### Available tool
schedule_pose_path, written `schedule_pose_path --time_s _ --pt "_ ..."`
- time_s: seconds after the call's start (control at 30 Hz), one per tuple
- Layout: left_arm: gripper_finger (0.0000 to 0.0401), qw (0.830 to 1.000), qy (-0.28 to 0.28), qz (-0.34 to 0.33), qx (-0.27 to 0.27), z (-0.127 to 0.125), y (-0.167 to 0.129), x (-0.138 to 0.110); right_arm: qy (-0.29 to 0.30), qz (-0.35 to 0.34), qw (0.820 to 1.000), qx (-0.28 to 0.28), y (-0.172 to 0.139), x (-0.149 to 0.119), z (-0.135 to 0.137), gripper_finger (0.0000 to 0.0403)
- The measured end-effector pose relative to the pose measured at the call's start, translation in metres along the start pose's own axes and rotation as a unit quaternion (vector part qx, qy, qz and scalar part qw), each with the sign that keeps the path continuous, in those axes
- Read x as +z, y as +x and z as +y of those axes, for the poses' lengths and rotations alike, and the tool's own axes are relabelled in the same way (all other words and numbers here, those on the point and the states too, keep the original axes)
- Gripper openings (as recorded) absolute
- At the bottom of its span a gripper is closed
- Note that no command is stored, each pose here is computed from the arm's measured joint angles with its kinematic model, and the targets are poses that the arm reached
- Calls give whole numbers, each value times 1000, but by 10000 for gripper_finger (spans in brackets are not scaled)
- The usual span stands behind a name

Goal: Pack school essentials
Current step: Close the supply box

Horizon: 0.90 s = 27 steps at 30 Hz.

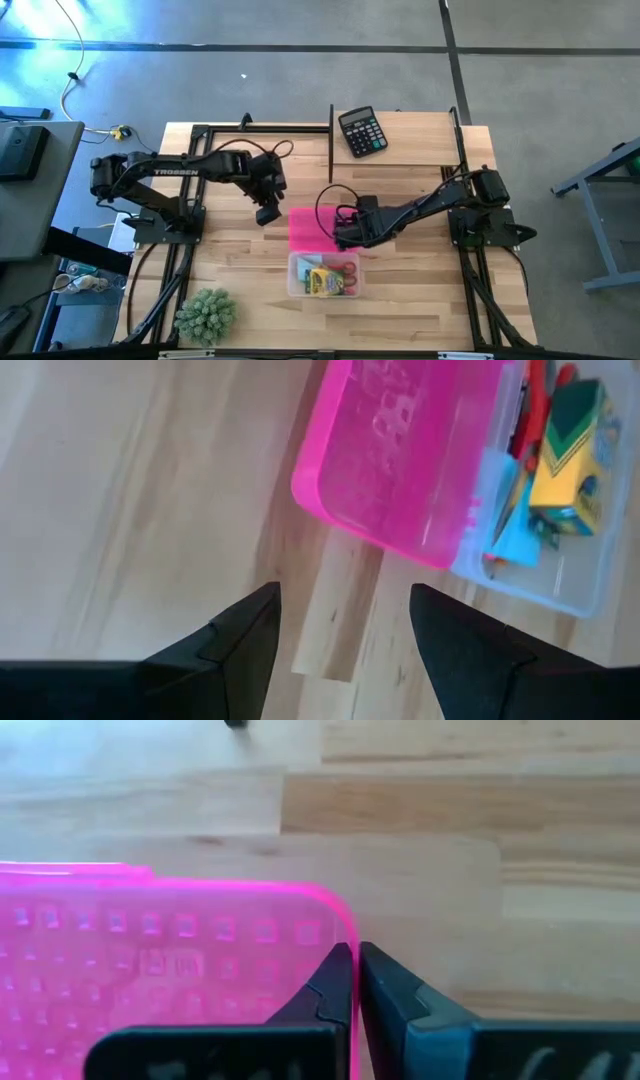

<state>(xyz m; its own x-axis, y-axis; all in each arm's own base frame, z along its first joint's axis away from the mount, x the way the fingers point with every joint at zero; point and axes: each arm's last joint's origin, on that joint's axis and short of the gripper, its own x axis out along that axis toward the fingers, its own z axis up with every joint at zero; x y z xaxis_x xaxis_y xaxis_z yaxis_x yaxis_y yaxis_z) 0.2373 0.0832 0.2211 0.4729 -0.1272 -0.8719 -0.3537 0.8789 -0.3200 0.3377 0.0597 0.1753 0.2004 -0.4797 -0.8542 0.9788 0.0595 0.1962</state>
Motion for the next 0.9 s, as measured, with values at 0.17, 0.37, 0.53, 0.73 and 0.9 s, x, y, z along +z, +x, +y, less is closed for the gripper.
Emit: schedule_pose_path --time_s 0.17,0.37,0.53,0.73,0.9 --pt "211 1000 -21 -8 -5 14 -4 2 -10 -35 999 14 -5 -5 0 2" --pt "211 999 -32 -22 4 28 -9 4 -27 -69 997 28 -10 -11 -1 2" --pt "211 999 -16 -35 8 31 -10 7 -57 -94 993 37 -13 -13 -1 2" --pt "211 997 -9 -71 17 34 -12 14 -63 -118 990 42 -14 -13 -1 2" --pt "211 996 3 -86 33 40 -7 20 -61 -136 988 52 -15 -15 0 2"
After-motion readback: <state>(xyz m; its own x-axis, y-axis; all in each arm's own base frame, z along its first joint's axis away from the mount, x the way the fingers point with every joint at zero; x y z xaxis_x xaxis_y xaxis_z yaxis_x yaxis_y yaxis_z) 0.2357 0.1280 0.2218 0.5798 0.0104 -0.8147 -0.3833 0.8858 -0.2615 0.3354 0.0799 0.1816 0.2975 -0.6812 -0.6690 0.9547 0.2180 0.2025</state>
